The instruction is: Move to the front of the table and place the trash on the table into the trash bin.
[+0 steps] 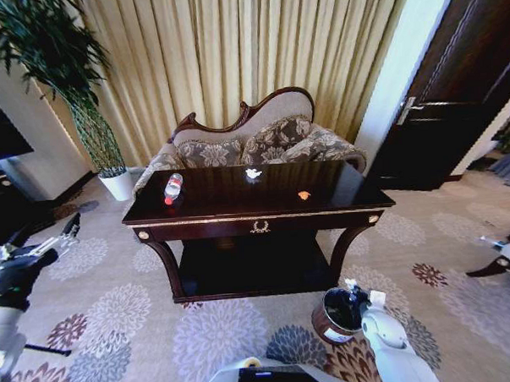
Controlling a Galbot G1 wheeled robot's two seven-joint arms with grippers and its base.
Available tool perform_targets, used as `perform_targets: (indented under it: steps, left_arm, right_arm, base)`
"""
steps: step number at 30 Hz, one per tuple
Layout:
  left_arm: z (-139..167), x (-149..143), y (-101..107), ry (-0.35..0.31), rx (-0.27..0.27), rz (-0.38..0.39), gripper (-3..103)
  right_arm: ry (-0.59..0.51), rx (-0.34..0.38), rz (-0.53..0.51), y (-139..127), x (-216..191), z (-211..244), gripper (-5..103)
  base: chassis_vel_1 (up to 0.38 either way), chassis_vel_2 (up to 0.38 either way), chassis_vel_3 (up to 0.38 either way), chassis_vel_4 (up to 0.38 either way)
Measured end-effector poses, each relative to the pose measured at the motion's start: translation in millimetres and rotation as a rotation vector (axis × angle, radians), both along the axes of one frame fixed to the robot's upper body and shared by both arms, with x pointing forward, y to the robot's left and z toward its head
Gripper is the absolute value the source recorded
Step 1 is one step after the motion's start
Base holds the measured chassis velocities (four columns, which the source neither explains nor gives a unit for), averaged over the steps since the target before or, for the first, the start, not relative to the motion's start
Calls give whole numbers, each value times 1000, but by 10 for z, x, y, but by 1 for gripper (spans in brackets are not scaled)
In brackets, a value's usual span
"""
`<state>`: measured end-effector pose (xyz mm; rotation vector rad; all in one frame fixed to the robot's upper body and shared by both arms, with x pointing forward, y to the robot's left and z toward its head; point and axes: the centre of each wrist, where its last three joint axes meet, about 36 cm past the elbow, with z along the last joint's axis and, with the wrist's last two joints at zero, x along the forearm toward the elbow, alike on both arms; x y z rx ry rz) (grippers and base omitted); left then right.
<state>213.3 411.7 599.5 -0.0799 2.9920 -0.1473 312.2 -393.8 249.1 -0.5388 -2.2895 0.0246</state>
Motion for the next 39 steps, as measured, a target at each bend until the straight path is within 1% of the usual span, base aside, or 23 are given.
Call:
perform_targets:
  steps: [5,7,8,10,11,12,14,15,16,17,18,19,20,21,22,24,26,27,28,30,31,34,39]
  left_arm:
    - [-10,-3,-16,2,-4,-2,100]
    - [-9,-5,-26,3,-4,-5,100]
    - [-9,-5,-26,3,-4,-5,100]
    - [-7,-6,-26,3,-3,-6,100]
    - [-7,-6,-26,3,-3,-6,100]
    - [-3,-6,-24,2,-1,-7,100]
    - [-1,-7,-23,1,0,-7,100]
    - [1,-8,-21,1,0,-7,100]
    - [2,-9,-20,1,0,-6,100]
    - [2,-9,-20,1,0,-6,100]
    - [1,-10,-20,1,0,-6,100]
    - [1,-10,-20,1,0,-6,100]
    - [1,-11,-20,2,0,-6,100]
    - [1,-11,-20,2,0,-6,100]
    - [4,-8,-20,2,2,-8,100]
    - [8,1,-22,1,4,-11,100]
    - [8,2,-23,1,4,-11,100]
    - [12,7,-25,-1,6,-13,100]
    - [12,7,-25,-1,6,-13,100]
    - [25,7,-34,-2,10,-17,100]
    - [25,7,-34,-2,10,-17,100]
    - [30,9,-34,-4,10,-18,100]
    - [28,10,-45,-4,9,-22,100]
  right_arm:
    - [30,-17,-22,22,-5,-43,-2]
    - [19,-18,-13,49,7,1,9]
    - [19,-18,-13,49,7,1,9]
    - [8,-21,-10,53,23,31,19]
    - [8,-21,-10,53,23,31,19]
    - [1,-23,-7,52,33,52,30]
    - [-8,-26,-7,52,39,66,30]
    - [-53,-30,-6,65,47,101,41]
    - [-97,-29,-2,83,53,142,41]
    - [-97,-29,-2,83,53,142,41]
    - [-193,-12,20,122,66,273,52]
    - [-193,-12,20,122,66,273,52]
    - [-302,27,64,193,92,520,57]
    - [-302,27,64,193,92,520,57]
    - [-399,57,114,286,129,790,62]
    - [-510,72,174,435,171,1132,74]
    - [-524,72,180,454,176,1175,74]
    - [-602,66,221,572,200,1450,84]
    - [-602,66,221,572,200,1450,84]
    - [-755,51,313,831,161,2066,94]
    - [-755,51,313,831,161,2066,94]
    - [-876,104,428,1059,-47,2659,100]
    - [-877,144,513,1175,-218,2868,100]
  base:
    - [0,0,0,0]
    - [0,0,0,0]
    - [0,0,0,0]
    - [0,0,0,0]
    - [0,0,0,0]
    - [0,0,0,0]
    - [0,0,0,0]
    - [0,0,0,0]
    - [0,0,0,0]
    - [0,0,0,0]
    - [0,0,0,0]
    - [0,0,0,0]
    - [0,0,0,0]
    - [0,0,0,0]
    - [0,0,0,0]
    - [0,0,0,0]
    - [0,0,0,0]
    - [0,0,0,0]
    - [0,0,0,0]
    - [0,0,0,0]
    - [0,0,0,0]
    - [0,0,0,0]
    - [0,0,0,0]
